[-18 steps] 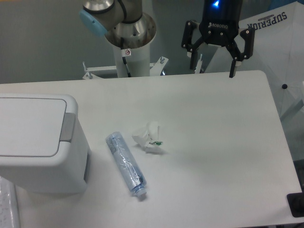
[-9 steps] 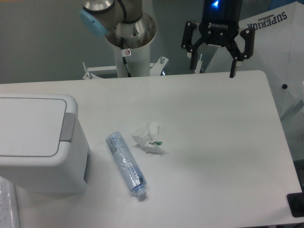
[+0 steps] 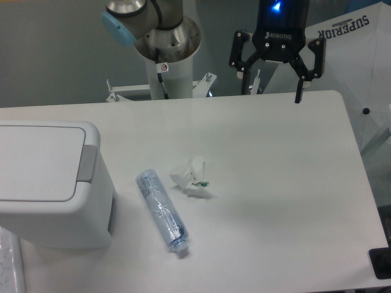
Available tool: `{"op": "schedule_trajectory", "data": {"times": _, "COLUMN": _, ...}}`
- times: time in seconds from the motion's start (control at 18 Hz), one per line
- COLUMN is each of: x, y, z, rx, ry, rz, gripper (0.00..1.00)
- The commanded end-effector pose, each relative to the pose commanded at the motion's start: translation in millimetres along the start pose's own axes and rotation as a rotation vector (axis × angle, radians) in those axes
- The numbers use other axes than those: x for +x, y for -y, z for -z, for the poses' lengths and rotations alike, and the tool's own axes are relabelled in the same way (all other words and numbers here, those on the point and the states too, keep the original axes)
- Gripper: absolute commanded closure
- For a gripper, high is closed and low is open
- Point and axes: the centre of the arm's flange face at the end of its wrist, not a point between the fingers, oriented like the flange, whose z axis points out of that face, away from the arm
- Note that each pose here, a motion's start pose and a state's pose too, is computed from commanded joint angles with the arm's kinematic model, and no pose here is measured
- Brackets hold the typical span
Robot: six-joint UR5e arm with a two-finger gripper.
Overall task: Open the trash can
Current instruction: 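Move the open gripper across the table toward the trash can lid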
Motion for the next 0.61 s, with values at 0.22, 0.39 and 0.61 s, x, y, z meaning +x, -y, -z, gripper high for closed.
{"op": "schedule_trajectory", "data": {"times": 0.22, "x": 7, "y": 4, "z": -3, "rx": 0.012, "ry": 0.008, "rz": -0.011, "gripper": 0.00}}
{"op": "schedule_trajectory", "data": {"times": 0.39, "x": 21, "y": 16, "z": -9, "rx": 0.016, "ry": -0.004, "rz": 0.020, "gripper": 0.00}}
{"op": "schedule_trajectory", "data": {"times": 0.61, "x": 41, "y": 29, "z": -17, "rx": -0.005, "ry": -0.011, "rz": 0.074, "gripper": 0.00}}
